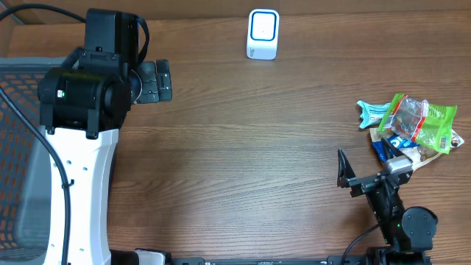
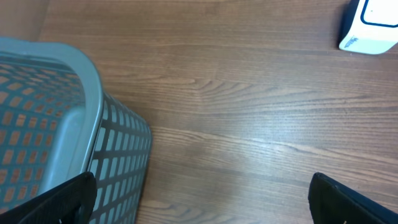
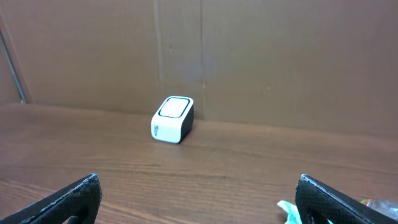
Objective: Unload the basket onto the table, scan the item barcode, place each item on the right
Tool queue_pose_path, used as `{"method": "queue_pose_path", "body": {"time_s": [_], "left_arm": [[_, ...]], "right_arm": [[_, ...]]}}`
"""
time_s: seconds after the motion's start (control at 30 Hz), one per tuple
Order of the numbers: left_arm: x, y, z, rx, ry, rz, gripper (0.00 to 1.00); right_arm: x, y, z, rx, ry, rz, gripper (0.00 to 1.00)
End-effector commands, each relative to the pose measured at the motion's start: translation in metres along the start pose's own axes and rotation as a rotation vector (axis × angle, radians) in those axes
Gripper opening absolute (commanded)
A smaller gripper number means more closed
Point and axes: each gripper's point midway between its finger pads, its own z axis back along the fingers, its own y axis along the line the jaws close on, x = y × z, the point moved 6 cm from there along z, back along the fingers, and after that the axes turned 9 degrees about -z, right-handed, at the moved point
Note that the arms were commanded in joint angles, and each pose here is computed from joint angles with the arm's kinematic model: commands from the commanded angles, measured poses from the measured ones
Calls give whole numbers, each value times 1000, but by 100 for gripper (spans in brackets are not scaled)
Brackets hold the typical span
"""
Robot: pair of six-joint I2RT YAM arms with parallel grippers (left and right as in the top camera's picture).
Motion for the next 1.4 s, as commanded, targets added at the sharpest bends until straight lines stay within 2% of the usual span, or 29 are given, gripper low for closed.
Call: {"method": "queue_pose_path", "body": {"time_s": [0.0,0.07,0.23,1.23,1.37], "left_arm": [[2,3,0,15,-3,-18,100],[2,3,0,15,-3,-18,100],[2,3,0,15,-3,-18,100],[-3,2,2,9,18,-22,100],[2,8,14,20,-77,-19,100]], "right_arm": [[-17,-3,2,-10,23,-5,100],[-26,-5,4,-24,68,-17,100],[-26,-2,4,-13,65,-62,100],[-26,-3,4,-14,65,-62,100],[-26,-3,4,-14,65,-62,100]]}}
